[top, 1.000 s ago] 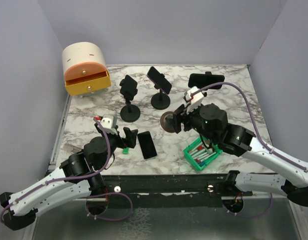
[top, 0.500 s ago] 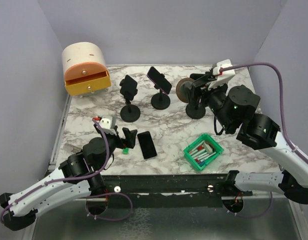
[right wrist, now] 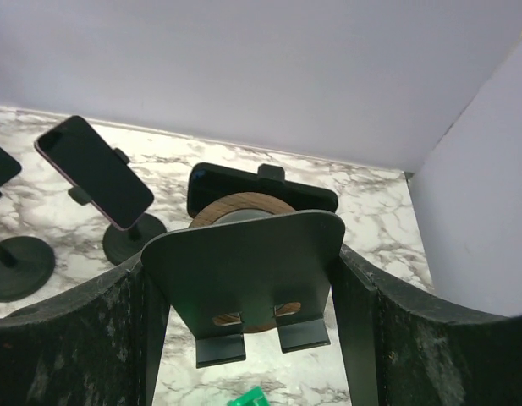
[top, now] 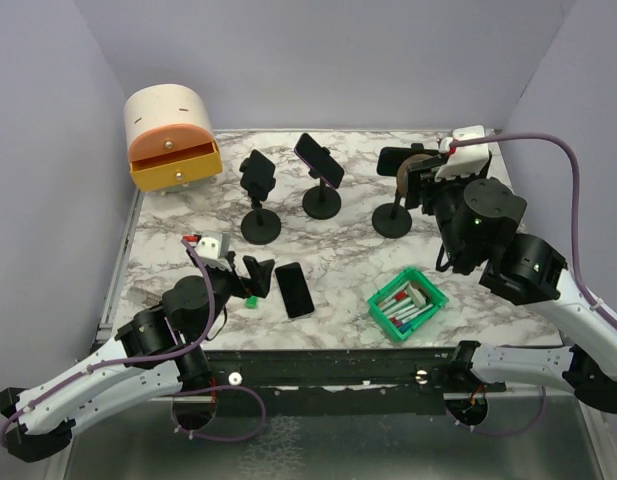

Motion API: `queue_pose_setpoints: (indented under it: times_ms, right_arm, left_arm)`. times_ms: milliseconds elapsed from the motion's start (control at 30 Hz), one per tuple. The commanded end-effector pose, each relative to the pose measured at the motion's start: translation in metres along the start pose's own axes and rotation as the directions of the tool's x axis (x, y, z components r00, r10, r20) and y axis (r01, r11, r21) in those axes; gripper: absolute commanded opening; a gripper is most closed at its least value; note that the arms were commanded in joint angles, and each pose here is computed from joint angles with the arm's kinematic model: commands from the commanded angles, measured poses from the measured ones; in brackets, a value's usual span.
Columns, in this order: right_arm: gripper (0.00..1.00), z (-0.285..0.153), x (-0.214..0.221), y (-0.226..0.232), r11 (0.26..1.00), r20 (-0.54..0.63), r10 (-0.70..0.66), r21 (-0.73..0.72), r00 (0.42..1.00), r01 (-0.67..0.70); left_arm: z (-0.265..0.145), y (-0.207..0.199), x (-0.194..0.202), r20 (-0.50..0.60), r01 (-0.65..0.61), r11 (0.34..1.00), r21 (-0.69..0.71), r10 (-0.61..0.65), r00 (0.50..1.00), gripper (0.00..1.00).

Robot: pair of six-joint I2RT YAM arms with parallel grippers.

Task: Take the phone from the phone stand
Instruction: Place the phone stand at the center of the board.

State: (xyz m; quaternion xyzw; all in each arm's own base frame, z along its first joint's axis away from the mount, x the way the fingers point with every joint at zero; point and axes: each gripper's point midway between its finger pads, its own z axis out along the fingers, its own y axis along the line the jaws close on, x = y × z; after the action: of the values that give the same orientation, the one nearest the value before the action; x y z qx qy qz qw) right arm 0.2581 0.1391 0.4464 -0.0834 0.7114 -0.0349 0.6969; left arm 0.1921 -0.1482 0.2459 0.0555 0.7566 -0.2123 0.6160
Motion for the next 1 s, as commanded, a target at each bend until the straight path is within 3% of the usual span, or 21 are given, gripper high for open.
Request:
queue_pose_setpoints:
  times_ms: [0,100,400,600,967]
  right_arm:
    - [0.35,-0.006,0.018,-0.021,0.996,-0.042,-0.024,0.082,0.999,0.027]
    - [0.34,-0.007,0.052,-0.013,0.997,-0.117,-0.04,0.063,0.992,0.047]
    - [0.34,-0.015,0.143,-0.007,0.996,-0.235,0.073,0.071,0.969,-0.057]
    - [0.33,0.007,0.194,-0.015,0.992,-0.327,0.117,0.093,0.938,-0.091]
    - [0.33,0.045,0.243,-0.087,0.901,-0.294,0.382,0.331,0.876,-0.282]
  left_arm:
    - [-0.001,-0.004,0.004,-0.017,-0.002,1.0,0.03,0.003,1.0,0.97]
    - [0.0,-0.007,0.005,-0.021,-0.003,0.999,0.041,0.004,1.0,0.97]
    - [0.001,-0.01,0.009,-0.034,-0.003,0.998,0.056,0.005,0.999,0.97]
    - [0.003,-0.014,0.012,-0.051,-0.011,0.998,0.067,0.015,0.999,0.98]
    - [0.0,-0.016,0.01,-0.044,0.002,0.996,0.084,0.001,0.999,0.98]
